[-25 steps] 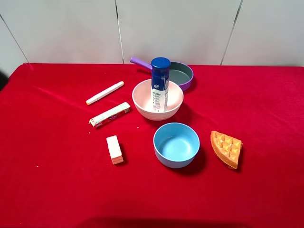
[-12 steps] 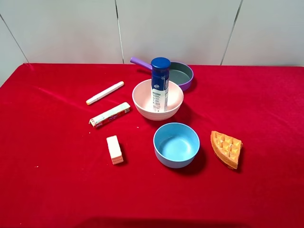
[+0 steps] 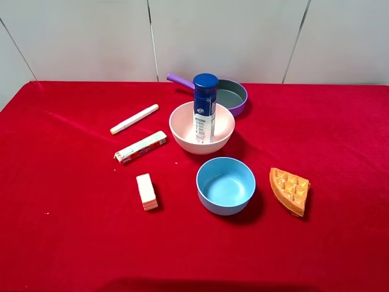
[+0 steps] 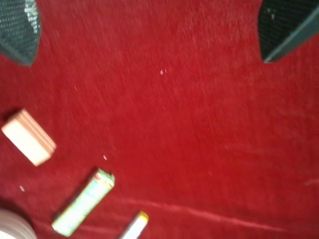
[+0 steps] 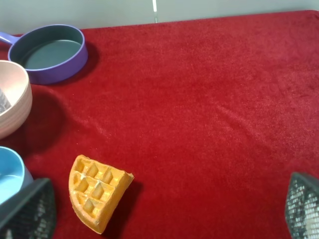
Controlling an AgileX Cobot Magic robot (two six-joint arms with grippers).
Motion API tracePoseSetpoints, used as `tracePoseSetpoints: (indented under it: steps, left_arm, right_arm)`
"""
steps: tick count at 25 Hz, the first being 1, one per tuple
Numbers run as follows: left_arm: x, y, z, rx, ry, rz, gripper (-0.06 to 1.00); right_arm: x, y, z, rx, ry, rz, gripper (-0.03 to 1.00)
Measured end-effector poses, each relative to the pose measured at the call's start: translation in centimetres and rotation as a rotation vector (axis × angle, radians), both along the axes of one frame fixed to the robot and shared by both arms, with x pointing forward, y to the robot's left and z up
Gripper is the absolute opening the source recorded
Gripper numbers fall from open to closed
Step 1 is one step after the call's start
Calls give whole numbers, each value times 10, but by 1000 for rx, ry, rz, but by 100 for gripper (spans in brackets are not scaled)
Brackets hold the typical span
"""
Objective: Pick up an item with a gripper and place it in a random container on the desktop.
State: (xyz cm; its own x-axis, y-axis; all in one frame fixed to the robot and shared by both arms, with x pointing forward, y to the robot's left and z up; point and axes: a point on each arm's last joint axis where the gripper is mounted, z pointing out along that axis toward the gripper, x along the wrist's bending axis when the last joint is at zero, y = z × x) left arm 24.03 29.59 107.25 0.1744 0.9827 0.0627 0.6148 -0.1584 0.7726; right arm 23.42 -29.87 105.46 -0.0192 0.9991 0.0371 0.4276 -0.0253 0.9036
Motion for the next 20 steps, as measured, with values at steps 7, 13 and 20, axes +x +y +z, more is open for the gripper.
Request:
tracePoseSetpoints:
  steps: [7, 13, 20]
  left_arm:
    - [-13, -1, -28, -14, -60, 4, 86]
    - [-14, -2, -33, -30, -61, -6, 86]
    - [-14, -2, -33, -31, -60, -20, 86]
  right_arm:
    - [0, 0, 0, 0, 0, 0, 69]
    - [0, 0, 0, 0, 0, 0, 69]
    - [0, 0, 0, 0, 0, 0, 69]
